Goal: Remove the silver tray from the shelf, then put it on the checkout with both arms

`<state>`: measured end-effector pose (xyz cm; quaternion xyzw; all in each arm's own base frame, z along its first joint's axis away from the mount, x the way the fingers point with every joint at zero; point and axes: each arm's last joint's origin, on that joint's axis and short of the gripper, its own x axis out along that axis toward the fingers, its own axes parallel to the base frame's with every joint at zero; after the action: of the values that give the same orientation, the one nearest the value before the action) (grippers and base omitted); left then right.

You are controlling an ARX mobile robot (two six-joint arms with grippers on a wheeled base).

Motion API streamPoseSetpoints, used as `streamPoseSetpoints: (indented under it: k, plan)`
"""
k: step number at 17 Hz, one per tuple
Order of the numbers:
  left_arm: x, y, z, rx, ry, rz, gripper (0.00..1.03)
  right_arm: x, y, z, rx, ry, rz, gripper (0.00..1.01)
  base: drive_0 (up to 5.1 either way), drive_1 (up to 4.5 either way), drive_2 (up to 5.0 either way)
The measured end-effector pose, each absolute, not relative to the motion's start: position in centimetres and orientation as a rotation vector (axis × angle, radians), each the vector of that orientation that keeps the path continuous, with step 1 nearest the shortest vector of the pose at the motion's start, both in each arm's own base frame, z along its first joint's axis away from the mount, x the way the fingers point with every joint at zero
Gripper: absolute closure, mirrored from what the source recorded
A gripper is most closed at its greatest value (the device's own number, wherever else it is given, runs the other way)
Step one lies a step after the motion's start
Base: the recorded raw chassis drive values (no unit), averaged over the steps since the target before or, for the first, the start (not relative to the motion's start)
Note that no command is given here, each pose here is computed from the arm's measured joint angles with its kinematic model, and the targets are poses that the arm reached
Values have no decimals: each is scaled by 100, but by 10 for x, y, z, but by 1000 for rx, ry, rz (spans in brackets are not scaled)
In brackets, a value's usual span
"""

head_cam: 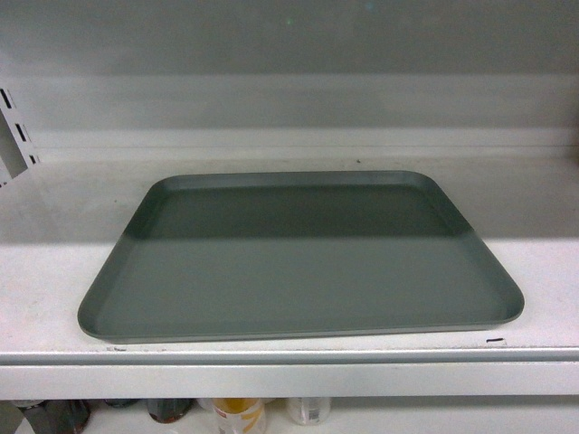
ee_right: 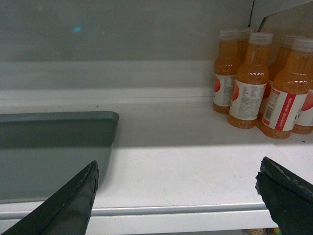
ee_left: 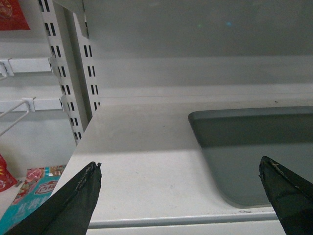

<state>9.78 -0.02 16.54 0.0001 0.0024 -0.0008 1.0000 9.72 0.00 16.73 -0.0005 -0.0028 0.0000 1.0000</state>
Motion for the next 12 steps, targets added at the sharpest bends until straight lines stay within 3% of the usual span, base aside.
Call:
streamPoseSetpoints:
  k: [12]
  plan:
    - [98,0,165,0,5,-1,5,97,0,167,-1,-6,0,3,0,0,0]
